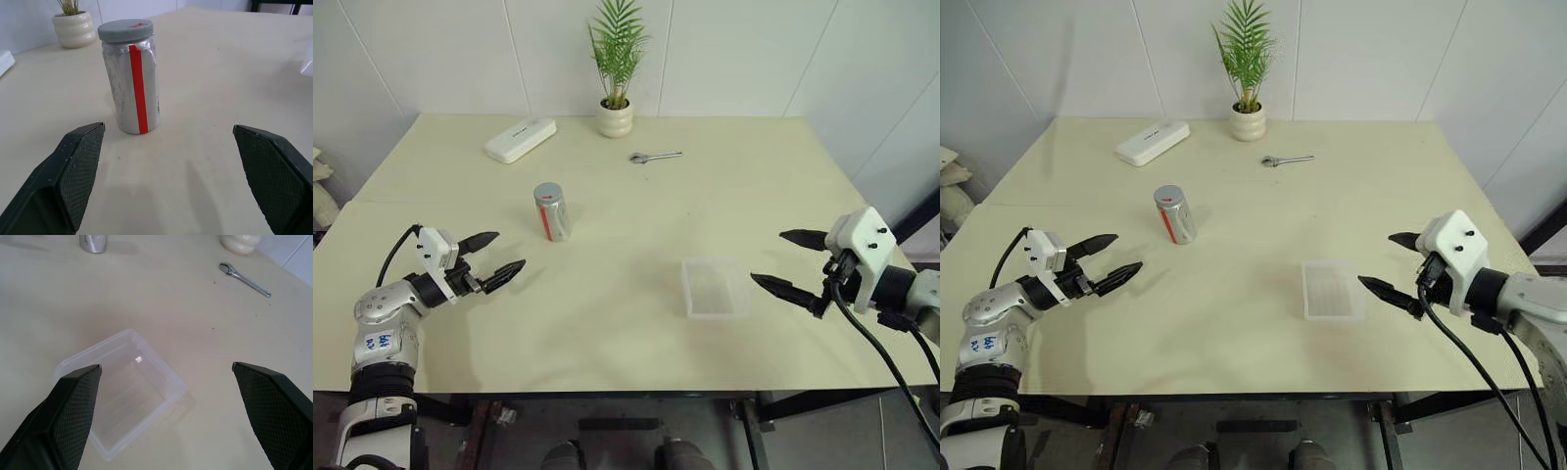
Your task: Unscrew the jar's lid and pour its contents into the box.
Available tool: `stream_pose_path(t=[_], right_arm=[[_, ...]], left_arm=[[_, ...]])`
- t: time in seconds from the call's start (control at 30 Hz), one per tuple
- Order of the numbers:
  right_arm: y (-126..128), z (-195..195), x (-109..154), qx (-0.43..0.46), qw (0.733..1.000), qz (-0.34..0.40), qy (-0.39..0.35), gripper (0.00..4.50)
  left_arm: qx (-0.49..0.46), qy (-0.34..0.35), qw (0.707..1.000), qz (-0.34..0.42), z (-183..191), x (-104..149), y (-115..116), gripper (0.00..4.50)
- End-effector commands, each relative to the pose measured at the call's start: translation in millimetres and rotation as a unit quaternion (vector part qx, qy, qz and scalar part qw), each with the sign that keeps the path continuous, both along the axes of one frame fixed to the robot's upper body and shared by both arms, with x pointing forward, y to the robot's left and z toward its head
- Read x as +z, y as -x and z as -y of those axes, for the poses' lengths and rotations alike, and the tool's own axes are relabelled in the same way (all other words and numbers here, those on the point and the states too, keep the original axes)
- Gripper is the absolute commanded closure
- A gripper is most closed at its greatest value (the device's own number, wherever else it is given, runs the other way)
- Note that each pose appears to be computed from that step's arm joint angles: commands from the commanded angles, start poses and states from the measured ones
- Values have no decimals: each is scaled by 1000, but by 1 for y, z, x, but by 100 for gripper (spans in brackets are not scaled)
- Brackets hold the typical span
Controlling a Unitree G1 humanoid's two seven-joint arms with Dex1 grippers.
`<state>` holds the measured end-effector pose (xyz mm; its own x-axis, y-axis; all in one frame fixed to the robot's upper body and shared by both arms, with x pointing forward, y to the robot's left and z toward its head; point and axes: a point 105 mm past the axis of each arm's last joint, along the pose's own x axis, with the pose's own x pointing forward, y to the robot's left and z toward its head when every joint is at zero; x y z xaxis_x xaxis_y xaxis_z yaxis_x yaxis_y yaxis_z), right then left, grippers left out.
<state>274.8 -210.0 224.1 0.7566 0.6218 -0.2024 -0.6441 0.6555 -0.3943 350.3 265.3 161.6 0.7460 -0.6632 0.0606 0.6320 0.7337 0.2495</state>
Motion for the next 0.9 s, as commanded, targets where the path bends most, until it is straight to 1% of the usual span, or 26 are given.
stream_pose_path(t=[0.03, 0.23, 0.37, 0.47, 0.6, 0.7, 0.8, 0.9], right_arm=[[6, 1, 19, -5, 999, 39, -6, 0], [9, -4, 15, 0, 999, 32, -12, 0], [7, -13, 18, 15, 999, 32, -25, 0], [5, -14, 18, 20, 999, 32, -24, 0], [-4, -23, 19, 45, 998, 29, -33, 0], [-8, -28, 19, 51, 998, 33, -31, 0], [-10, -31, 21, 56, 997, 40, -35, 0], [-7, -34, 18, 61, 997, 36, -36, 0]], left_arm=[[6, -5, 1000, 22, -2, 12, -3, 2], [11, -2, 1000, 26, 3, 10, -9, 2], [42, 4, 998, 43, 3, 12, -15, 2], [37, 4, 998, 48, 11, 11, -16, 2], [76, 24, 995, 66, 26, 11, -32, 2], [84, 31, 993, 71, 31, 11, -37, 2], [81, 51, 993, 67, 50, 9, -47, 2], [111, 58, 990, 61, 56, 6, -58, 2]])
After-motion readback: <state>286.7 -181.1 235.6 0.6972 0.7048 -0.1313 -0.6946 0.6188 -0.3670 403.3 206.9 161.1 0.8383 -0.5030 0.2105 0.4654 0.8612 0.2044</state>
